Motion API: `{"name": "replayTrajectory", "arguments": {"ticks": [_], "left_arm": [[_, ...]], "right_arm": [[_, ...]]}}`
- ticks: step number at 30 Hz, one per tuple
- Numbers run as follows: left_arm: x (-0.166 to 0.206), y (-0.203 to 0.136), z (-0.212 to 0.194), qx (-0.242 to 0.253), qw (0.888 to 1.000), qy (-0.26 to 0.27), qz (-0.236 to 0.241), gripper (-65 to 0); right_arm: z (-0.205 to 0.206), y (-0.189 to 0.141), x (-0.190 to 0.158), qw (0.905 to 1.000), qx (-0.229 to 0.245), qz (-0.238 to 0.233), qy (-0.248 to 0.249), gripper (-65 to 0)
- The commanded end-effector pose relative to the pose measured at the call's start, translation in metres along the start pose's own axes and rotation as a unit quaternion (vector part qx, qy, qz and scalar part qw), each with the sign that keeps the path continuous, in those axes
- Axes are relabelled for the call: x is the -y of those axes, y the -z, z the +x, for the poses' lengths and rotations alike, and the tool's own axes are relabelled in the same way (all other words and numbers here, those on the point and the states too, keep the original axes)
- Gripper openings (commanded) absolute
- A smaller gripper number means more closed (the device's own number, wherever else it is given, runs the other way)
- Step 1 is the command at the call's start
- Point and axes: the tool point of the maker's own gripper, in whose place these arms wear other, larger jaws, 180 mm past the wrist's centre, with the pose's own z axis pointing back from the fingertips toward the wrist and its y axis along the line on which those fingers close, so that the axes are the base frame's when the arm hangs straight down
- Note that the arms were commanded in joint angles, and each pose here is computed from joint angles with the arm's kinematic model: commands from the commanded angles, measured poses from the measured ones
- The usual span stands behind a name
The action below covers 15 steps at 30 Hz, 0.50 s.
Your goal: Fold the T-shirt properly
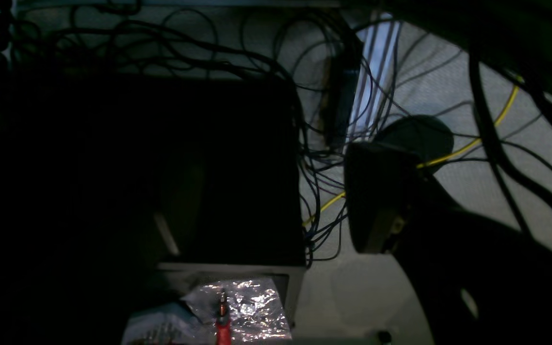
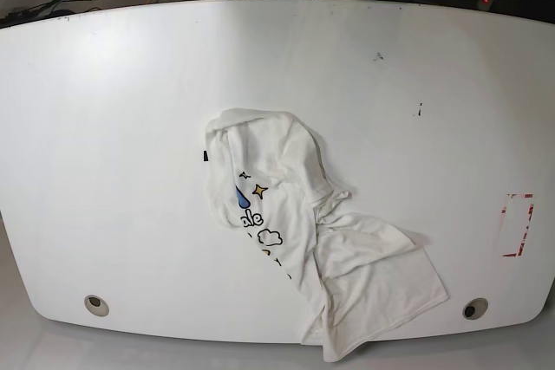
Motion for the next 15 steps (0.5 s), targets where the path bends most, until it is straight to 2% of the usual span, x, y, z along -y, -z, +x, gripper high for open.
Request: {"name": "replayTrajectory", "arguments": {"ticks": [1,7,15], "left_arm": [[-0.004,-0.002,-0.015,-0.008,1.000,0.002,0.002,-22.9],[-0.009,-0.018,-0.009,0.043,0.999,0.017,0.008,-22.9],[-0.028,-0.048,-0.015,0.084,0.996,0.037,0.023,-22.9]], "right_arm": [[-0.013,-0.003,0.002,1.0000,-0.007,-0.001,0.002,-48.4],[-0.016,-0.017,-0.007,0.9996,0.026,0.001,-0.013,-48.4],[-0.032,-0.042,-0.012,0.9985,0.049,-0.004,-0.027,-48.4]]}}
